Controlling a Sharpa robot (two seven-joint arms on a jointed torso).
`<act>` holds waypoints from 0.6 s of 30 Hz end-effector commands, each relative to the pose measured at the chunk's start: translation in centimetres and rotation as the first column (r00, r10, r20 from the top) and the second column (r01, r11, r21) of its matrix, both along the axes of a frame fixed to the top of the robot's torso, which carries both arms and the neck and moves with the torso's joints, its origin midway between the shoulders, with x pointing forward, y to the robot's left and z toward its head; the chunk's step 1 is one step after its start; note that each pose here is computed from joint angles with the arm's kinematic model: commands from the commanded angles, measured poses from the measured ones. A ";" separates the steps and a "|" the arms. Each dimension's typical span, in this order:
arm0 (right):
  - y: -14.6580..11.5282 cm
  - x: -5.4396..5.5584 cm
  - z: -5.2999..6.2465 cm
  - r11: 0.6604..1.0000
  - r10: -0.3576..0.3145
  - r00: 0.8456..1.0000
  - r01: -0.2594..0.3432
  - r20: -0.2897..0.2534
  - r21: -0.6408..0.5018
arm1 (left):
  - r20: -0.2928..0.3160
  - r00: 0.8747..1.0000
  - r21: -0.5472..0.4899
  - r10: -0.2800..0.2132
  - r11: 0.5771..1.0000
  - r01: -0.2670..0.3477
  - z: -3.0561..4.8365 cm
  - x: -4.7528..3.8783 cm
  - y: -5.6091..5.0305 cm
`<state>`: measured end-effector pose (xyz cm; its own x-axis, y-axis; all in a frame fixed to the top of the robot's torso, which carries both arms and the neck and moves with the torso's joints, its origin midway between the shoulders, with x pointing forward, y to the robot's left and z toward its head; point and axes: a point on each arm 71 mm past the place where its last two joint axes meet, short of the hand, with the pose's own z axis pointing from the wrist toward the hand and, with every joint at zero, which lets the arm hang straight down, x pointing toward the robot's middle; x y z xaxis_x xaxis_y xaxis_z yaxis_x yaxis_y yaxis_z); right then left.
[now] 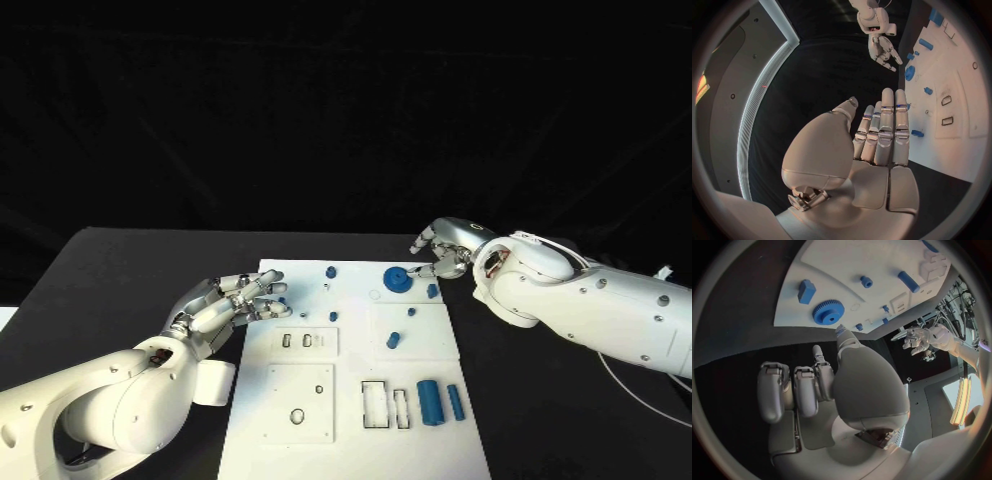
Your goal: Assemble the parts on the task board
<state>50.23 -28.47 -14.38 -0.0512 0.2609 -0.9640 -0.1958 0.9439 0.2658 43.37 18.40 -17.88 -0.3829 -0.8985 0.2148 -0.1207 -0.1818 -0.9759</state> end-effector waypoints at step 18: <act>1.9 0.4 -2.5 0.999 0.025 0.998 -0.028 -0.059 -0.042 | 0.020 0.999 0.000 -0.040 0.999 0.040 0.14 0.00 -0.4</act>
<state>50.59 -26.70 -16.77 -0.1118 0.2415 -0.9639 -0.2003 0.9446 0.2600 43.42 18.23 -17.90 -0.3981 -0.8943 0.2042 -0.1145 -0.1725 -0.9783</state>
